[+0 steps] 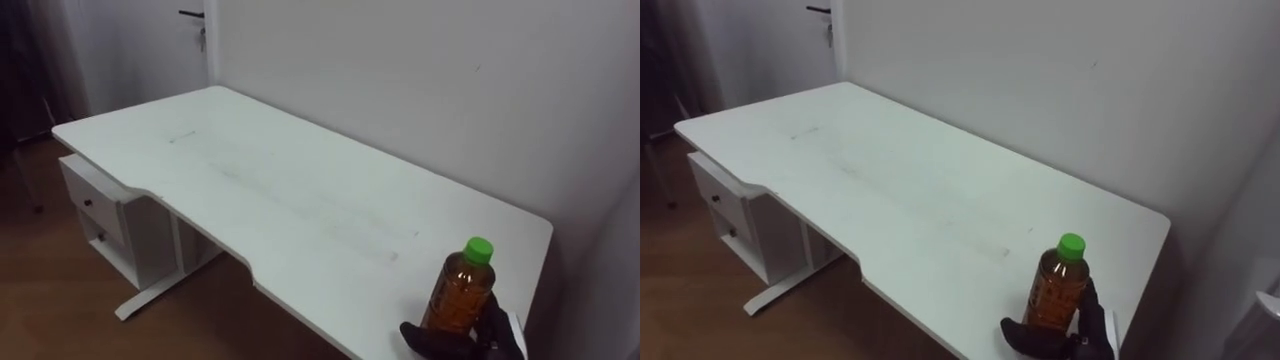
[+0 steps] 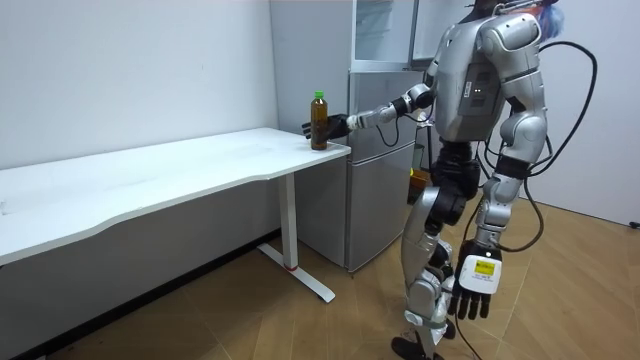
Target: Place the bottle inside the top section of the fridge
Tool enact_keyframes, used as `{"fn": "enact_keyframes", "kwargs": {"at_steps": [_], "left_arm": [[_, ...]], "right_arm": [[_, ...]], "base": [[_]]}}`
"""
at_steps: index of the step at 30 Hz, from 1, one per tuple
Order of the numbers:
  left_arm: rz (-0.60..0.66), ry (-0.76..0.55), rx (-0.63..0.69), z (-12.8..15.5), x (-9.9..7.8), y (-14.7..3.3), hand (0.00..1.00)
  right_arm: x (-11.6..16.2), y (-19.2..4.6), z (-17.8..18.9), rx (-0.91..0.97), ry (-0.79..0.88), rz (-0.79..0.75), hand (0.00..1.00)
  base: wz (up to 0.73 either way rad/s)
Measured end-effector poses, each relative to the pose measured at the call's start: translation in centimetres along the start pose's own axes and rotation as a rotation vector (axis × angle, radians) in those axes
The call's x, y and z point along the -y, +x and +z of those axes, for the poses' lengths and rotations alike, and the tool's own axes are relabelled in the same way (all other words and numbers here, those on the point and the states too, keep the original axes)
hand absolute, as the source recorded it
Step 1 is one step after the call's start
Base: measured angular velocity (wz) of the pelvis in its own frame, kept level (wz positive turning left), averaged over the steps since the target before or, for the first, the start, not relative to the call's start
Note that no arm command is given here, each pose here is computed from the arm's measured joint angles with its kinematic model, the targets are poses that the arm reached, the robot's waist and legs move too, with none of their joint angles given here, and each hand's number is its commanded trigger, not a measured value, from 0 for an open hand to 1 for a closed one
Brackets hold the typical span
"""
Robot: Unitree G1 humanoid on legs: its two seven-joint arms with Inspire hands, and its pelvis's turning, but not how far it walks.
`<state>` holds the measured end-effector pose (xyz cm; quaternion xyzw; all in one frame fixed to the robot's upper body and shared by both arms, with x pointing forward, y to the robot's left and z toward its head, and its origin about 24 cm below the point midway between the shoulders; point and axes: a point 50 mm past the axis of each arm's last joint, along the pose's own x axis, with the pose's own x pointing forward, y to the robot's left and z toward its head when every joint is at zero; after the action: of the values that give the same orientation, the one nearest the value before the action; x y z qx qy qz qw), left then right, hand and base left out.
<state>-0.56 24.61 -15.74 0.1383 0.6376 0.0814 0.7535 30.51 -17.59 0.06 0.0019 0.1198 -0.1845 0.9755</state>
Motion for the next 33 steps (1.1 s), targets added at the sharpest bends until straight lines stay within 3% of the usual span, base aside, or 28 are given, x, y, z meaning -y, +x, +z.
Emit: {"fn": "enact_keyframes", "kwargs": {"at_steps": [21, 22, 23, 24, 33], "left_arm": [[-0.043, 0.044, 0.054, 1.5, 0.7, 0.3, 0.0], [-0.047, 0.052, 0.05, 1.5, 0.8, 0.3, 0.0], [-0.05, 0.058, 0.048, 1.5, 0.9, 0.3, 0.0], [-0.052, 0.063, 0.046, 1.5, 0.9, 0.3, 0.0], [-0.06, 0.083, 0.052, 1.8, 0.7, 0.4, 0.0]], "right_arm": [[-0.9, 1.7, 2.9, 0.076, 0.04, -0.025, 0.0], [-0.9, 1.7, 2.9, 0.077, 0.04, -0.025, 0.13], [-0.9, 1.7, 2.9, 0.077, 0.04, -0.025, 0.76], [-0.9, 1.7, 2.9, 0.078, 0.04, -0.025, 1.0], [-0.6, 1.9, 3.0, 0.081, 0.026, -0.039, 1.0]], "base": [[0.0], [0.0], [0.0], [0.0], [-0.05]]}}
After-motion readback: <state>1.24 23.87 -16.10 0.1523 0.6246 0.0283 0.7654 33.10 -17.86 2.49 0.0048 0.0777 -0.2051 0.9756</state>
